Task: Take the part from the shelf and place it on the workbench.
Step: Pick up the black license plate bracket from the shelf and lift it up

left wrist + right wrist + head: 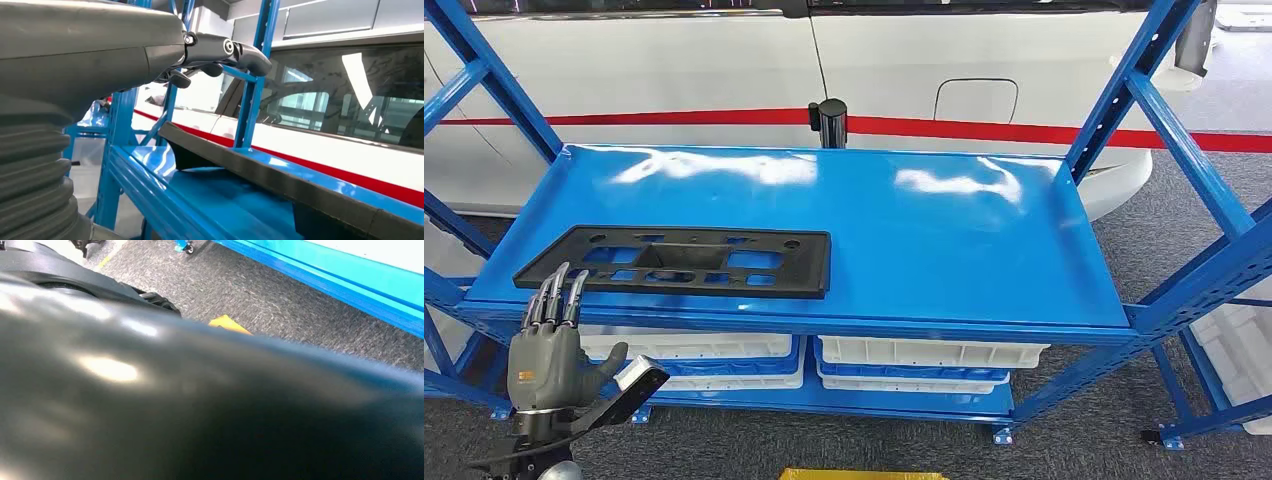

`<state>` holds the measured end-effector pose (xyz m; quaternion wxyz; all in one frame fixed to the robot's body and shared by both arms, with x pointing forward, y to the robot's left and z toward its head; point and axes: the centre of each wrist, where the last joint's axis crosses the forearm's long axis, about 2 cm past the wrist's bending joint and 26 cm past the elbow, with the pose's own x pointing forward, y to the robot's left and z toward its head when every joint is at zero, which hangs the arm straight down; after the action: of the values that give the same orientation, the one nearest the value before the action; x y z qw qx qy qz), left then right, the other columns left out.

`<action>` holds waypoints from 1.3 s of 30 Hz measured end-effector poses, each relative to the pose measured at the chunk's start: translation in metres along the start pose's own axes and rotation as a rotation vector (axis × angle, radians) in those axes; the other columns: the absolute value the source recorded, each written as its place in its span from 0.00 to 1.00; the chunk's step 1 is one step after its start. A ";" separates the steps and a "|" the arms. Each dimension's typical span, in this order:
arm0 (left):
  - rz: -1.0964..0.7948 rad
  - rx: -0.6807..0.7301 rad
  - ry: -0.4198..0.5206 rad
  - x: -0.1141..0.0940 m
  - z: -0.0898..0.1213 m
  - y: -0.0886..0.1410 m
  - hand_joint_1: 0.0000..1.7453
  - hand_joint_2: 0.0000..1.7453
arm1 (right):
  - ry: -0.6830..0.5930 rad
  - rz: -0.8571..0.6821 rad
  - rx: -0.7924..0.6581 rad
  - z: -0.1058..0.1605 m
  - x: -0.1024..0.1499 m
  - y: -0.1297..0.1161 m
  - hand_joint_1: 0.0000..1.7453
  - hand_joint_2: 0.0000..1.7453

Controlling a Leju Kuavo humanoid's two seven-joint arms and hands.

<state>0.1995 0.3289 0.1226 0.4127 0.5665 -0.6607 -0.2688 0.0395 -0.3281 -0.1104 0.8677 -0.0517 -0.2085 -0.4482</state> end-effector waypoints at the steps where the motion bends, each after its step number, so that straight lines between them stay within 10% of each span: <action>1: -0.001 0.001 0.000 0.000 -0.001 0.000 0.00 1.00 | 0.000 0.001 0.000 0.000 0.000 0.000 0.00 0.00; 39: -0.061 -0.052 -0.035 -0.024 -0.063 -0.029 0.00 1.00 | 0.012 0.074 0.046 0.000 0.000 0.000 0.00 0.00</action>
<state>0.2687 0.3532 0.1250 0.4071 0.5709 -0.6430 -0.3082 0.0394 -0.3276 -0.1104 0.8860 -0.0366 -0.2117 -0.4110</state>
